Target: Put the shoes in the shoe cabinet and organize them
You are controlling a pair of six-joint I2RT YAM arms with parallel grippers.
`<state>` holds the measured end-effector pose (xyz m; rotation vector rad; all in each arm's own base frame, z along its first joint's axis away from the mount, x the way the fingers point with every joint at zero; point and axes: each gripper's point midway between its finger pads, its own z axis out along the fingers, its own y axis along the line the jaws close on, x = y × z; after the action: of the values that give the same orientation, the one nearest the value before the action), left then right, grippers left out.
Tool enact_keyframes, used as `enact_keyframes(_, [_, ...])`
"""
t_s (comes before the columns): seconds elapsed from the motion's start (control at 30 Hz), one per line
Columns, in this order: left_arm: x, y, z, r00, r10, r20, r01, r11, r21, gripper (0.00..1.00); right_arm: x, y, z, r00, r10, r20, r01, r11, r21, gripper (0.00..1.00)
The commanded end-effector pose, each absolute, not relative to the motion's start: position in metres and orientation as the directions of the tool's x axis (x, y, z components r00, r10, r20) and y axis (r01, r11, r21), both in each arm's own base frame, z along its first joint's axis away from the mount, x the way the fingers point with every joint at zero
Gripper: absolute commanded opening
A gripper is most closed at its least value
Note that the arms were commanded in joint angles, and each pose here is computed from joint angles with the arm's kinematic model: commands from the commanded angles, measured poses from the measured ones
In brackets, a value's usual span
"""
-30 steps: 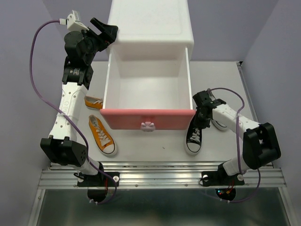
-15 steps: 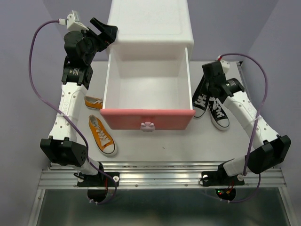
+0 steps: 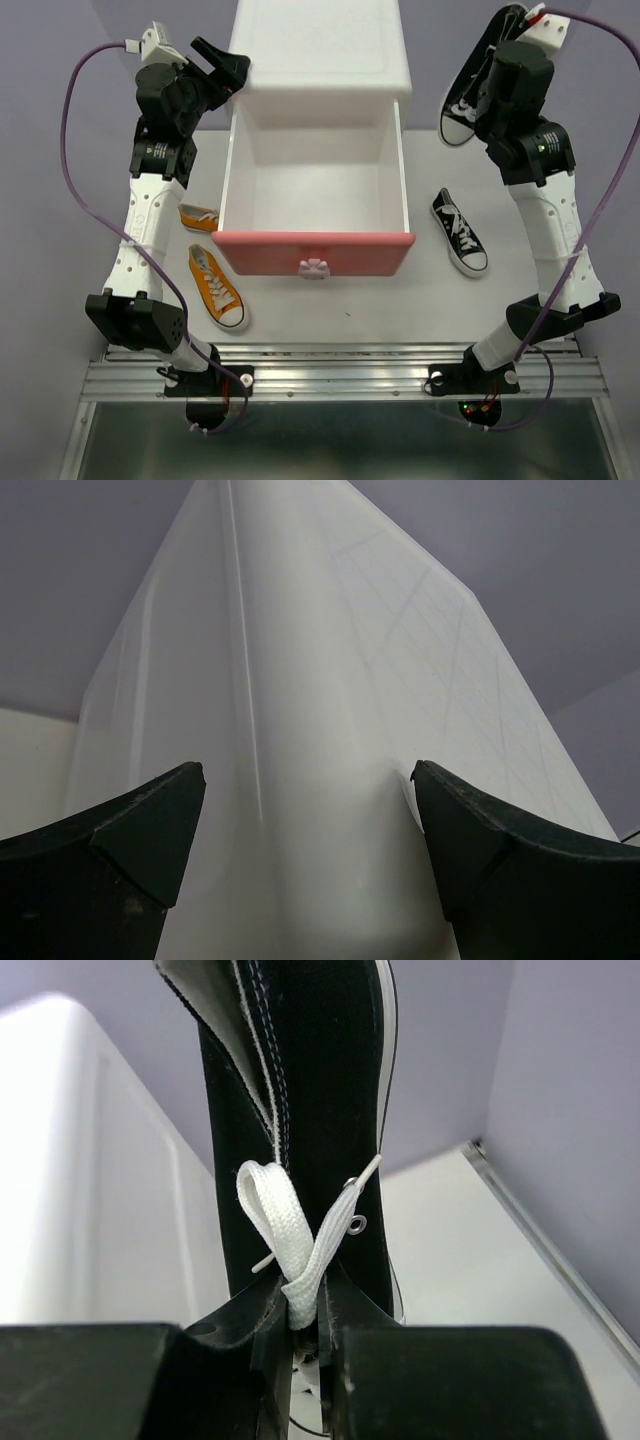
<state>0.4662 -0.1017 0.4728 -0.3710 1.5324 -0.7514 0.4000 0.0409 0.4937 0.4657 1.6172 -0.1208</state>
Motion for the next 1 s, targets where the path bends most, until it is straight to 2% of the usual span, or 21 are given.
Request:
enact_keyframes(0.0, [0.461,-0.095,0.351,-0.43,-0.526,-0.734,-0.03,0.821,-0.571,0.95,0.388,0.04,0.609,0.309,0.286,-0.907,0.221,0.906,0.361,0.01])
enact_keyframes(0.1, [0.461,-0.095,0.352,-0.429,-0.531,-0.731,-0.032,0.817,-0.575,0.95,0.378,0.056,0.652,0.408,0.356,-0.841,0.05,0.911,0.41,0.01])
enact_keyframes(0.3, [0.461,-0.095,0.354,-0.428,-0.531,-0.731,-0.033,0.818,-0.575,0.95,0.368,0.093,0.687,0.428,0.489,-0.76,-0.222,0.872,0.436,0.01])
enact_keyframes(0.5, [0.461,-0.093,0.353,-0.427,-0.533,-0.73,-0.042,0.818,-0.573,0.95,0.36,0.153,0.704,0.315,0.639,-0.702,-0.548,0.726,0.415,0.01])
enact_keyframes(0.63, [0.461,-0.093,0.353,-0.426,-0.535,-0.73,-0.045,0.818,-0.573,0.95,0.35,0.18,0.715,0.23,0.705,-0.671,-0.689,0.605,0.399,0.01])
enact_keyframes(0.8, [0.462,-0.093,0.355,-0.418,-0.542,-0.729,-0.046,0.814,-0.579,0.95,0.347,0.218,0.702,0.009,0.742,-0.671,-0.787,0.419,0.453,0.01])
enact_keyframes(0.97, [0.461,-0.093,0.355,-0.417,-0.548,-0.725,-0.05,0.81,-0.584,0.95,0.332,0.234,0.707,0.014,0.732,-0.681,-0.807,0.41,0.425,0.01])
